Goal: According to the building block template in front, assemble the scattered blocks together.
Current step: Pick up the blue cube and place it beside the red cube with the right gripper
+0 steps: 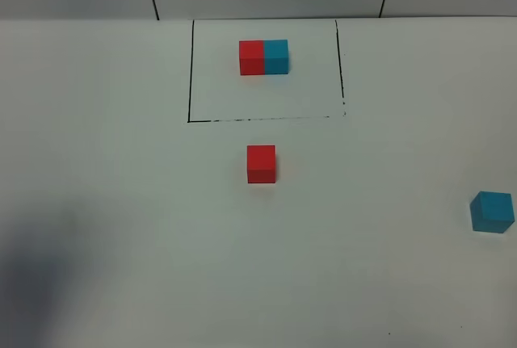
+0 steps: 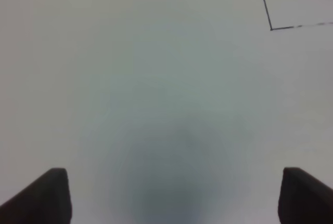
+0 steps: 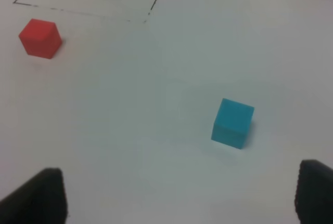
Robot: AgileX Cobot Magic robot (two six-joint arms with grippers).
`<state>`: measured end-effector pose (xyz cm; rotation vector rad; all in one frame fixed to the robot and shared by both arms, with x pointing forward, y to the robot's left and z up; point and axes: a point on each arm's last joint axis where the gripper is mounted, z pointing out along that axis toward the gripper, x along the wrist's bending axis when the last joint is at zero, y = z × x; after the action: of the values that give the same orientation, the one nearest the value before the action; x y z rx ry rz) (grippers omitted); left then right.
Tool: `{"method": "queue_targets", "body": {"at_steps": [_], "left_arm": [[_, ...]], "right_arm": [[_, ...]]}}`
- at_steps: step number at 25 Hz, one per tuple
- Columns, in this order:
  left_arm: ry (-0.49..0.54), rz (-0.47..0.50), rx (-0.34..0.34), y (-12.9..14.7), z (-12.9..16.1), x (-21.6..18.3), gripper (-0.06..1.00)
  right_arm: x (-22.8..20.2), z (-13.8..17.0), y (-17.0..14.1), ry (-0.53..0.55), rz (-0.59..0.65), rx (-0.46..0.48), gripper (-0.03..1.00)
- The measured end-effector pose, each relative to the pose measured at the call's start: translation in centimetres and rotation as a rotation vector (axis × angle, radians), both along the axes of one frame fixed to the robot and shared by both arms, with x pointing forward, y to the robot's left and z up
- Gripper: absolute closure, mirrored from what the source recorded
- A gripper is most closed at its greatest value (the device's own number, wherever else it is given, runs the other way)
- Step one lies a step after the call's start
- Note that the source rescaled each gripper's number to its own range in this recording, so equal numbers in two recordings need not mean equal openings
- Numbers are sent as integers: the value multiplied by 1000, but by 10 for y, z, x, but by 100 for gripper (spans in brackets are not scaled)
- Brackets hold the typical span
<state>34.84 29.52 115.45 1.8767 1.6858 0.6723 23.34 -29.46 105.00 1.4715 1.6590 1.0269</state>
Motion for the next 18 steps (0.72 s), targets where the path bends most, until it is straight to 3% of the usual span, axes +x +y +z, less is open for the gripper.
{"method": "queue_targets", "body": {"at_steps": [7, 18], "left_arm": [[-90, 3, -20, 1, -32, -59, 3], [-129, 3, -24, 2, -91, -104, 4]], "right_arm": [[0, 0, 0, 0, 0, 0, 19], [0, 0, 0, 1, -4, 8, 19]]}}
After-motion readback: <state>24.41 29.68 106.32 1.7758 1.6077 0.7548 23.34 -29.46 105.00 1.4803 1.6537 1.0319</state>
